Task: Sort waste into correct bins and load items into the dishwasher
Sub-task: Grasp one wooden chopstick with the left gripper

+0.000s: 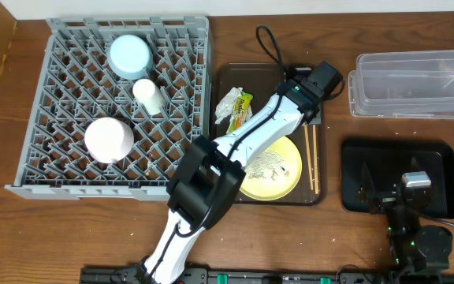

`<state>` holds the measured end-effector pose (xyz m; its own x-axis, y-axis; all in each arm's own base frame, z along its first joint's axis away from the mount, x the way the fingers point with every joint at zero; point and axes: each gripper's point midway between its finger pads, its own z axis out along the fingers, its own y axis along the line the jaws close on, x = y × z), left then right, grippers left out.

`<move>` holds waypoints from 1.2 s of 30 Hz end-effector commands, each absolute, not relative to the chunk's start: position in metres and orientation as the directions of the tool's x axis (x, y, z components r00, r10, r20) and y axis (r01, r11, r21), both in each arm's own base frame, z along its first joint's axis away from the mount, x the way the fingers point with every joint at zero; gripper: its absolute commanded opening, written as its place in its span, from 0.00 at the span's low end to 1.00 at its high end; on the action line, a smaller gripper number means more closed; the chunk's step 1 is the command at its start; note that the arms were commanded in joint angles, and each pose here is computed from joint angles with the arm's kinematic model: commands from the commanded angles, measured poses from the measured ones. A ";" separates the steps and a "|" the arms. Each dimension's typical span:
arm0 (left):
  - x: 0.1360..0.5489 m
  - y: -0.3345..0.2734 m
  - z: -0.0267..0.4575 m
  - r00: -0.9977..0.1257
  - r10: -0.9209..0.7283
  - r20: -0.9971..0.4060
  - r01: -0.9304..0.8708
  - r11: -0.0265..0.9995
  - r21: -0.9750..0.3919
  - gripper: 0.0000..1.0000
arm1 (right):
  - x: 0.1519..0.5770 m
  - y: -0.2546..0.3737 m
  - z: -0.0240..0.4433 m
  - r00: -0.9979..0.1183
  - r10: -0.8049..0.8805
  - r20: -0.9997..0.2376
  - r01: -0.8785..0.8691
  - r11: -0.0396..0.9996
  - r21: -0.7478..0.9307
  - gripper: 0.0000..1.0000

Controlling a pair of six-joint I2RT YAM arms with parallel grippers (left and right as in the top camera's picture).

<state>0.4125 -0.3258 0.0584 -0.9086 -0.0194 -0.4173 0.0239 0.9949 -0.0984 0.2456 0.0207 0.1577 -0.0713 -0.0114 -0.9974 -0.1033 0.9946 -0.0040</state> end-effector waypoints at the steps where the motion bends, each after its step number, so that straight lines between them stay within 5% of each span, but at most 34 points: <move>1: 0.418 -0.327 0.034 -0.908 -0.016 -0.419 0.016 0.997 -0.072 0.64 | 0.245 0.023 0.156 -0.074 -0.020 -0.997 -0.111 0.994 -0.011 0.99; 12: 0.408 -0.337 -0.010 -0.928 0.008 -0.373 0.027 0.999 -0.047 0.61 | 0.245 0.023 0.156 -0.075 -0.020 -0.997 -0.111 0.994 -0.011 0.99; 20: 0.386 -0.354 -0.018 -0.939 0.051 -0.339 0.071 0.996 -0.049 0.38 | 0.245 0.023 0.156 -0.075 -0.020 -0.997 -0.111 0.994 -0.011 0.99; 25: 0.380 -0.359 -0.018 -0.940 0.050 -0.337 0.070 0.996 -0.050 0.37 | 0.245 0.023 0.156 -0.075 -0.020 -0.997 -0.111 0.994 -0.011 0.99; 34: 0.383 -0.349 -0.018 -0.932 0.053 -0.358 0.056 0.998 0.001 0.19 | 0.245 0.023 0.156 -0.075 -0.020 -0.997 -0.111 0.994 -0.011 0.99; 36: 0.382 -0.348 -0.019 -0.934 0.054 -0.354 0.056 0.998 0.004 0.08 | 0.245 0.023 0.156 -0.075 -0.020 -0.997 -0.111 0.994 -0.011 0.99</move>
<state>0.3892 -0.3558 0.0051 -0.9182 0.0442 -0.3937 0.0650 0.9971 -0.0396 0.2456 0.0207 0.1577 -0.0713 -0.0114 -0.9974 -0.1033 0.9946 -0.0040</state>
